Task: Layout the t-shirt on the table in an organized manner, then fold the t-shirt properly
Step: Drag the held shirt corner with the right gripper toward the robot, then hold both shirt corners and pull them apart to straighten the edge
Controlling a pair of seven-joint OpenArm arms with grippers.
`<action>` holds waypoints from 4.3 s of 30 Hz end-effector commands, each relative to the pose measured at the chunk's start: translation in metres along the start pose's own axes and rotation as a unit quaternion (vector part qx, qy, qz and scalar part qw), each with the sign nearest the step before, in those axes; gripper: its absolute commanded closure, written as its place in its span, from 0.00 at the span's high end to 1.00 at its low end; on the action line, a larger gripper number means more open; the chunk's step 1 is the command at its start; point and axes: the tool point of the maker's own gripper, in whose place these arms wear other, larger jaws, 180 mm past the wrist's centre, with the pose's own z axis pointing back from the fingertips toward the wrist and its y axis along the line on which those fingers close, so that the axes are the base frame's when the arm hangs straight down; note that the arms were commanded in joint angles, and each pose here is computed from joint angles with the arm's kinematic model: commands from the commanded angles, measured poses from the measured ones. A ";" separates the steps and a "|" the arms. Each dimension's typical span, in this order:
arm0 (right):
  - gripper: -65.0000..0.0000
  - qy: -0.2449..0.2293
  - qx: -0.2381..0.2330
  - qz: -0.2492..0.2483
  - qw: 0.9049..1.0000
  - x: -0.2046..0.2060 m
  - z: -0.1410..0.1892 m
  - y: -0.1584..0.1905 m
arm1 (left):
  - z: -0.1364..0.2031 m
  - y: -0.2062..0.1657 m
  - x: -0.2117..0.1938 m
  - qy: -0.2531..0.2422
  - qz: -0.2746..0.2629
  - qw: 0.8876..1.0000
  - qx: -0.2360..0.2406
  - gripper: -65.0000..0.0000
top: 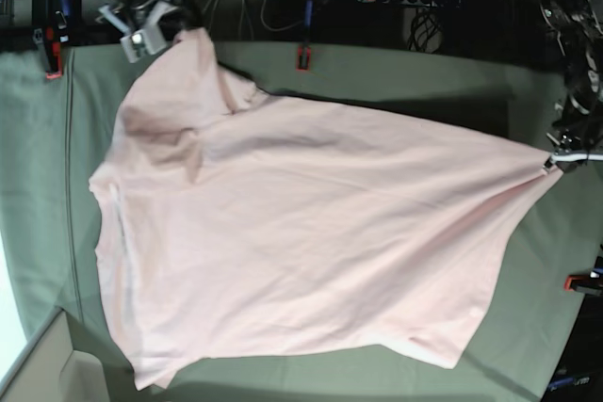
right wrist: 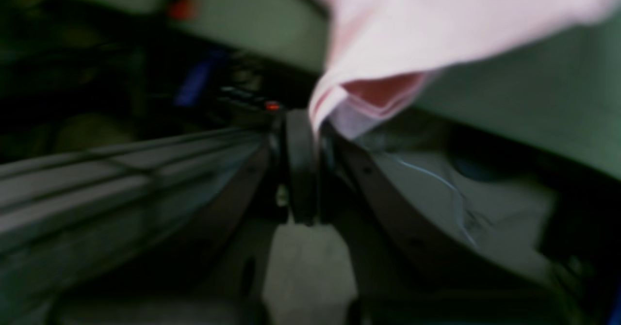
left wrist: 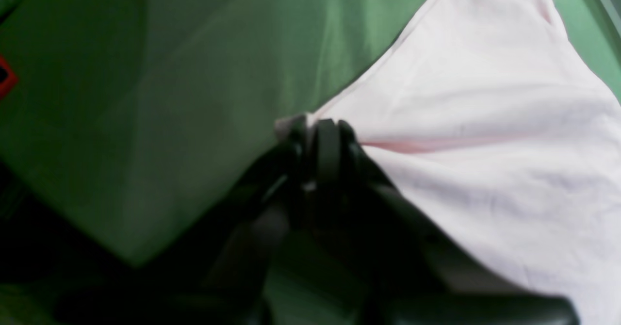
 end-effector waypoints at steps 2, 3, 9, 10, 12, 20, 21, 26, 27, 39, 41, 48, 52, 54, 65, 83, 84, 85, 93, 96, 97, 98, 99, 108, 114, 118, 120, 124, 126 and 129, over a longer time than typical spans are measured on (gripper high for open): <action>0.00 -0.015 0.025 0.013 0.999 0.008 0.000 0.015 | 0.002 0.000 0.016 -0.023 -0.006 1.000 -0.001 0.00; 0.00 -0.013 0.034 0.020 0.999 0.008 -0.002 0.020 | 0.002 0.000 0.016 -0.023 -0.006 1.000 -0.001 0.00; 0.19 -0.003 0.063 0.040 0.997 0.005 -0.006 0.036 | 0.003 0.004 0.011 -0.018 -0.007 1.000 0.003 0.00; 0.24 -0.004 0.064 0.040 0.997 0.005 -0.006 0.036 | 0.003 0.004 0.011 -0.018 -0.007 1.000 0.003 0.00; 0.36 -0.004 0.063 0.040 0.997 0.005 -0.006 0.035 | 0.003 0.004 0.011 -0.017 -0.007 1.000 0.004 0.00; 0.59 0.006 0.007 0.043 0.999 0.000 0.008 -0.008 | 0.003 0.004 0.011 -0.017 -0.007 1.000 0.004 0.00; 0.59 0.004 -0.009 0.039 0.999 0.001 0.011 -0.019 | 0.003 0.004 0.011 -0.017 -0.007 1.000 0.004 0.00; 0.59 -0.015 -0.107 0.014 0.994 0.010 0.035 -0.085 | 0.004 0.007 0.007 -0.013 -0.008 1.000 0.007 0.00; 0.59 -0.020 -0.125 0.005 0.992 0.012 0.038 -0.099 | 0.004 0.008 0.006 -0.012 -0.009 1.000 0.007 0.00; 0.59 -0.048 -0.137 -0.089 0.985 0.023 -0.004 -0.158 | -0.003 0.023 -0.011 0.014 0.001 1.000 0.025 0.00; 0.59 -0.050 -0.131 -0.099 0.985 0.025 -0.012 -0.160 | -0.003 0.022 -0.011 0.013 0.001 1.000 0.024 0.00; 0.59 0.010 -0.143 -0.103 0.984 0.004 -0.033 -0.180 | -0.003 0.020 -0.011 0.013 0.000 1.000 0.022 0.00; 0.59 0.020 -0.135 -0.108 0.985 -0.002 -0.041 -0.170 | -0.003 0.020 -0.011 0.013 0.001 1.000 0.022 0.00; 0.58 0.015 -0.132 -0.109 0.985 0.000 -0.044 -0.163 | -0.003 0.020 -0.010 0.012 0.001 1.000 0.022 0.00; 0.00 0.013 -0.126 -0.120 0.985 -0.005 -0.046 -0.149 | -0.004 0.020 -0.009 0.011 0.001 1.000 0.022 0.00; 0.00 0.025 -0.212 -0.152 0.965 -0.042 0.012 -0.206 | 0.015 0.048 -0.061 0.064 0.003 0.997 0.052 0.00; 0.00 0.027 -0.212 -0.153 0.965 -0.044 0.013 -0.205 | 0.016 0.049 -0.063 0.067 0.002 0.996 0.054 0.00; 0.00 0.029 -0.212 -0.153 0.965 -0.046 0.013 -0.205 | 0.018 0.052 -0.066 0.070 0.000 0.996 0.057 0.00; 0.00 0.031 -0.213 -0.153 0.965 -0.048 0.015 -0.205 | 0.025 0.061 -0.080 0.086 -0.001 0.994 0.067 0.00; 0.00 0.031 -0.213 -0.153 0.965 -0.048 0.015 -0.205 | 0.028 0.066 -0.085 0.092 -0.001 0.993 0.071 0.00; 0.00 0.031 -0.215 -0.151 0.964 -0.048 0.016 -0.207 | 0.030 0.067 -0.087 0.095 -0.001 0.993 0.072 0.00; 0.00 0.031 -0.217 -0.150 0.964 -0.047 0.017 -0.208 | 0.030 0.067 -0.088 0.096 0.000 0.993 0.072 0.00; 0.00 0.031 -0.217 -0.150 0.964 -0.047 0.017 -0.208 | 0.030 0.068 -0.088 0.096 0.000 0.993 0.073 0.00; 0.00 0.030 -0.215 -0.147 0.965 -0.045 0.016 -0.208 | 0.028 0.071 -0.100 0.108 0.012 0.991 0.079 0.00; 0.00 0.027 -0.218 -0.147 0.964 -0.042 0.018 -0.211 | 0.028 0.070 -0.099 0.106 0.011 0.991 0.077 0.00; 0.00 0.009 -0.234 -0.122 0.964 -0.023 0.029 -0.216 | 0.028 0.070 -0.099 0.107 0.012 0.991 0.077 0.00; 0.00 -0.006 -0.242 -0.107 0.964 -0.009 0.035 -0.215 | 0.029 0.068 -0.103 0.108 0.016 0.991 0.076 0.00; 0.00 -0.022 -0.252 -0.086 0.964 0.008 0.042 -0.215 | 0.026 0.061 -0.095 0.098 0.016 0.993 0.068 0.00; 0.00 -0.024 -0.253 -0.085 0.964 0.010 0.042 -0.215 | 0.025 0.059 -0.093 0.096 0.016 0.993 0.067 0.00; 0.00 -0.024 -0.254 -0.085 0.963 0.010 0.043 -0.216 | 0.027 0.054 -0.086 0.086 0.013 0.994 0.061 0.00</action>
